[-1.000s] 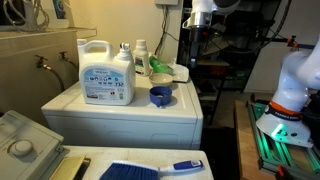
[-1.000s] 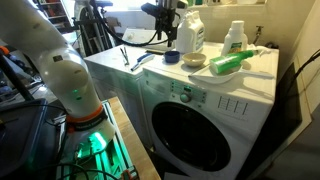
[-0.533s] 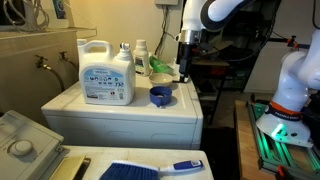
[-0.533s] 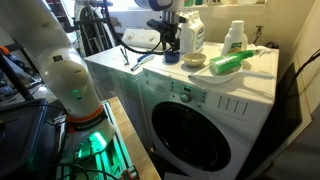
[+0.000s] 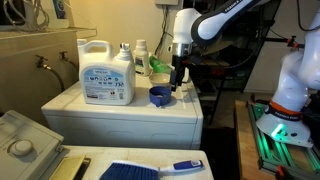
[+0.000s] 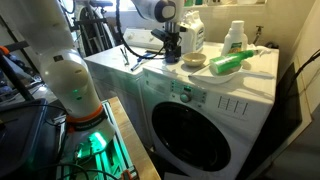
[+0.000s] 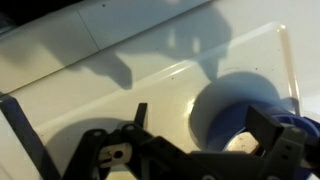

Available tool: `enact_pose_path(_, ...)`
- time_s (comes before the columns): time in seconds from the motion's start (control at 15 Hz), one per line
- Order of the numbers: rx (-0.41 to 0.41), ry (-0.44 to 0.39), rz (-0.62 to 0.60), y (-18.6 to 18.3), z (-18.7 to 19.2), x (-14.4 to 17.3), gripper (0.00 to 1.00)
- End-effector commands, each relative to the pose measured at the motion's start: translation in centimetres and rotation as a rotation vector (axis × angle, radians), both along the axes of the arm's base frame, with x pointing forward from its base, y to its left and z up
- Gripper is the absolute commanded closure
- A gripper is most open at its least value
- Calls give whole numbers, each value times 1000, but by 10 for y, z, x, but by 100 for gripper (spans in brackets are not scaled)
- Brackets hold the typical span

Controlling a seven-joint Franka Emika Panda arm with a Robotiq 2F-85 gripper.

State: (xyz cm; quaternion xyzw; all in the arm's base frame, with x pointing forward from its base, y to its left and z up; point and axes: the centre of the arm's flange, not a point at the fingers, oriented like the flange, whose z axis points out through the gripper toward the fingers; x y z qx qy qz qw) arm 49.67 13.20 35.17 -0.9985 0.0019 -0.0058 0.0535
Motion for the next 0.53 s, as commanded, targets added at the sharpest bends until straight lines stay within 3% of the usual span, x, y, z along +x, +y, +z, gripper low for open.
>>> enact_pose_path(0.0,10,-19,-36,11,-6,16,1)
enact_pose_path(0.47,89,-3,-88,17,1,29,0)
